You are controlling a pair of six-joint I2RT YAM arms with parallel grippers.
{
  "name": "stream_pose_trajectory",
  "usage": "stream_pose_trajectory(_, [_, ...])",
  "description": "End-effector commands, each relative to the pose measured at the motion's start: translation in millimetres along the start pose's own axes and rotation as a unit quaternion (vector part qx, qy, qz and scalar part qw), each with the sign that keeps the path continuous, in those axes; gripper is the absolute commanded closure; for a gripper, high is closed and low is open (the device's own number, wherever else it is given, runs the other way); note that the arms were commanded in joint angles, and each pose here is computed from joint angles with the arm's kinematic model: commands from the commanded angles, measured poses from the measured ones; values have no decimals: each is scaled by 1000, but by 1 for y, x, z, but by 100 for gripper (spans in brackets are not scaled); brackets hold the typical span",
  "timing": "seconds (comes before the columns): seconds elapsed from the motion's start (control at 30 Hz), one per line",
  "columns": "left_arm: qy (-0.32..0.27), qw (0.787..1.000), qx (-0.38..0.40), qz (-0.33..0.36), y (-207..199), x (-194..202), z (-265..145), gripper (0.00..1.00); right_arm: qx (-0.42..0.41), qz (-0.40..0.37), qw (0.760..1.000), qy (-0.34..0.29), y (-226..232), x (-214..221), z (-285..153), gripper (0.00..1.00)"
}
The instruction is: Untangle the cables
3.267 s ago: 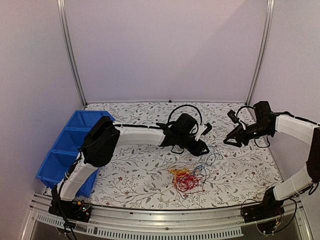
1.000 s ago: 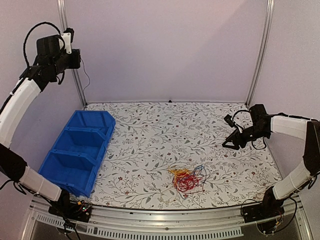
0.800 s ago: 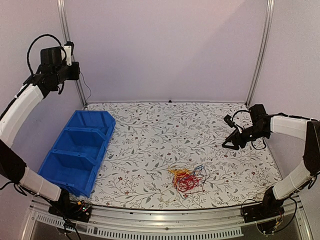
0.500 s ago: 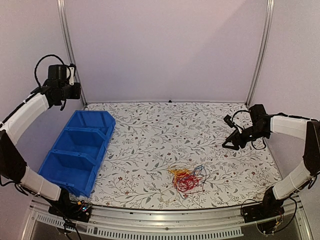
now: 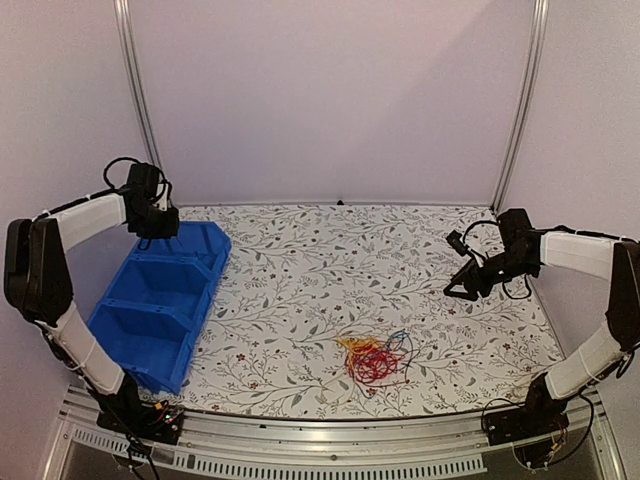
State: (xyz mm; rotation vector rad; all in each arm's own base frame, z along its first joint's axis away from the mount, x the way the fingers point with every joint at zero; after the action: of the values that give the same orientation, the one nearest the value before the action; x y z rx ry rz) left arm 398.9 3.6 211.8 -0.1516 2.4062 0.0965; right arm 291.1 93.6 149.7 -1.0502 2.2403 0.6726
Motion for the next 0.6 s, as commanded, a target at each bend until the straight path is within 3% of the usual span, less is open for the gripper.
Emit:
stream_pose_trajectory(0.0, [45,998,24,-23,-2,11,19,100,-1,-3,1000,11,1,5,4,43])
stream_pose_trajectory(0.2, [67,997,37,-26,-5,18,40,100,-2,-3,1000,16,0,6,7,43])
stream_pose_trajectory(0.3, [82,996,32,-29,-5,19,46,81,-3,-3,1000,20,1,7,9,43])
stream_pose_trajectory(0.4, [77,996,34,-37,-5,12,37,73,-5,-2,1000,21,1,8,10,43])
stream_pose_trajectory(0.57, [15,998,30,-47,-1,-12,-9,67,-7,-3,1000,25,1,8,12,43])
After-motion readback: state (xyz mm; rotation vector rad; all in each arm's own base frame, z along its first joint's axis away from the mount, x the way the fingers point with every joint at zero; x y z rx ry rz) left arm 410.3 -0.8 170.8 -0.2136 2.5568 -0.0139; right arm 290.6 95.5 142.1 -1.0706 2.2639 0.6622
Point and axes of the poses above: each gripper's point midway between its finger pads, its own z axis out along the fingers, its own y axis along the line the jaws close on, x = y × z, the point moved 7 cm from there along -z, back along the fingers, and after that the axes turned 2 degrees about -z, right-handed, at the moved point
